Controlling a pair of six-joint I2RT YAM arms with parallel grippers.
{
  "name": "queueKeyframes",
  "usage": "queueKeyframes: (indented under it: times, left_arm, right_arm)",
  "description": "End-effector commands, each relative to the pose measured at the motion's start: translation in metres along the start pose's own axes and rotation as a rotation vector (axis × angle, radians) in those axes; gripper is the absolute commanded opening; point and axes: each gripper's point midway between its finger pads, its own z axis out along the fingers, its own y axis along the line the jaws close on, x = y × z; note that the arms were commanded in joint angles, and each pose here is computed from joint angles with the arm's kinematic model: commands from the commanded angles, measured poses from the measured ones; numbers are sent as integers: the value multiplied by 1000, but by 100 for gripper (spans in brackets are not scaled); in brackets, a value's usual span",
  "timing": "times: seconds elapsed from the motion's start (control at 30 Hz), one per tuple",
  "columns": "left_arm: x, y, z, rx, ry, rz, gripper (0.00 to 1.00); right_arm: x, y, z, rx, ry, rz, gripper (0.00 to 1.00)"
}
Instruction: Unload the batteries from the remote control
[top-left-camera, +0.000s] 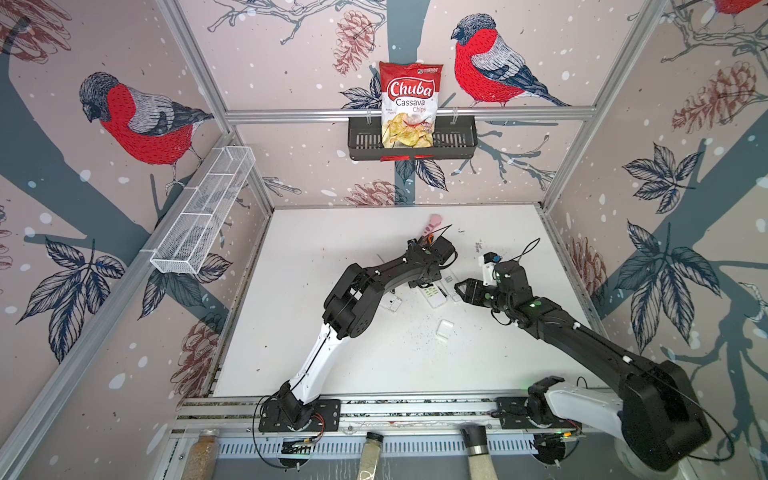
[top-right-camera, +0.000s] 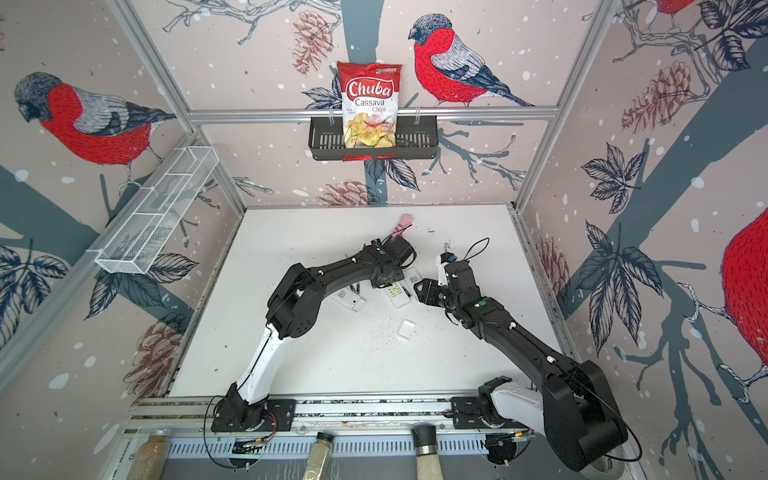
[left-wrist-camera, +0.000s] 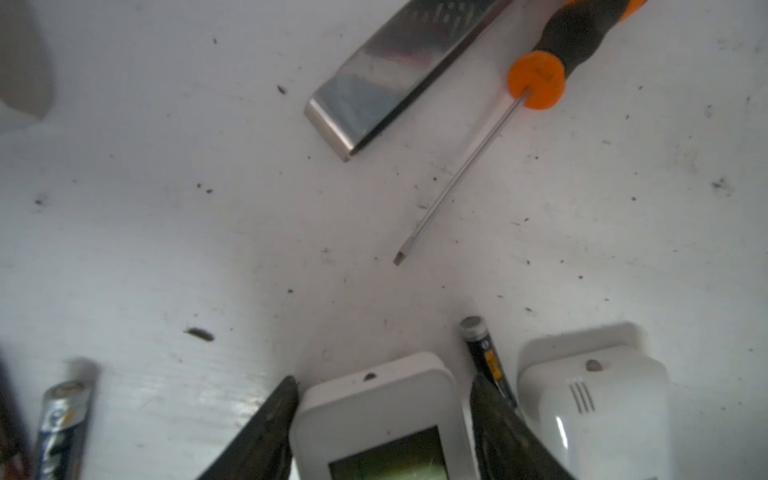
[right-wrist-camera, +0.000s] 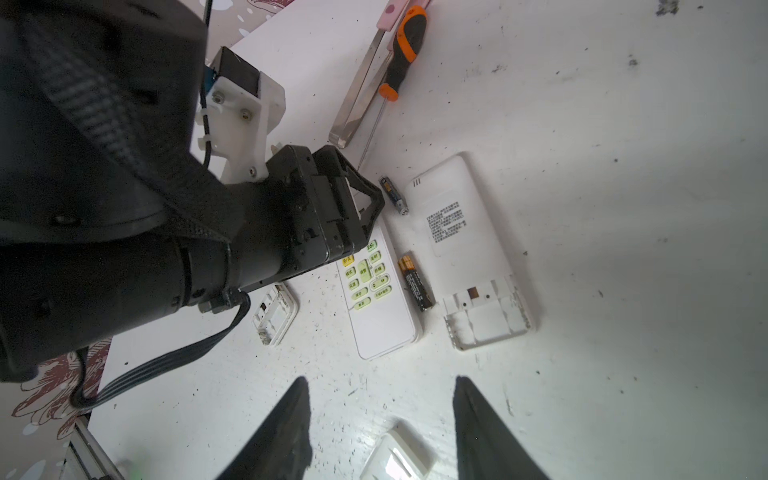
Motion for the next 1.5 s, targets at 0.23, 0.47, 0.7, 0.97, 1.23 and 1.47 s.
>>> queueKeyframes:
  times: [0.23, 0.47, 0.7, 0.97, 1.23, 1.47]
  left_arm:
    - [4, 11, 3, -45, 21, 22, 54]
    - [-8, 15, -1, -43, 8, 19, 49]
    - [-28, 24, -1, -64, -13, 48, 47]
    - [-34, 19, -1, -75, -18, 87, 58]
    - [-25, 21, 9, -79, 6, 93, 65]
    - [-19, 19, 10, -76, 15, 104, 72]
  right_arm:
    - [-5, 4, -3, -24, -20, 6, 56]
    - [-6, 1, -4, -22, -24, 12, 56]
    - [-6, -1, -3, -16, -24, 16, 56]
    - [-5, -2, 0, -14, -17, 19, 56]
    - [-5, -4, 1, -10, -14, 21, 56]
    - [-5, -4, 1, -11, -15, 20, 57]
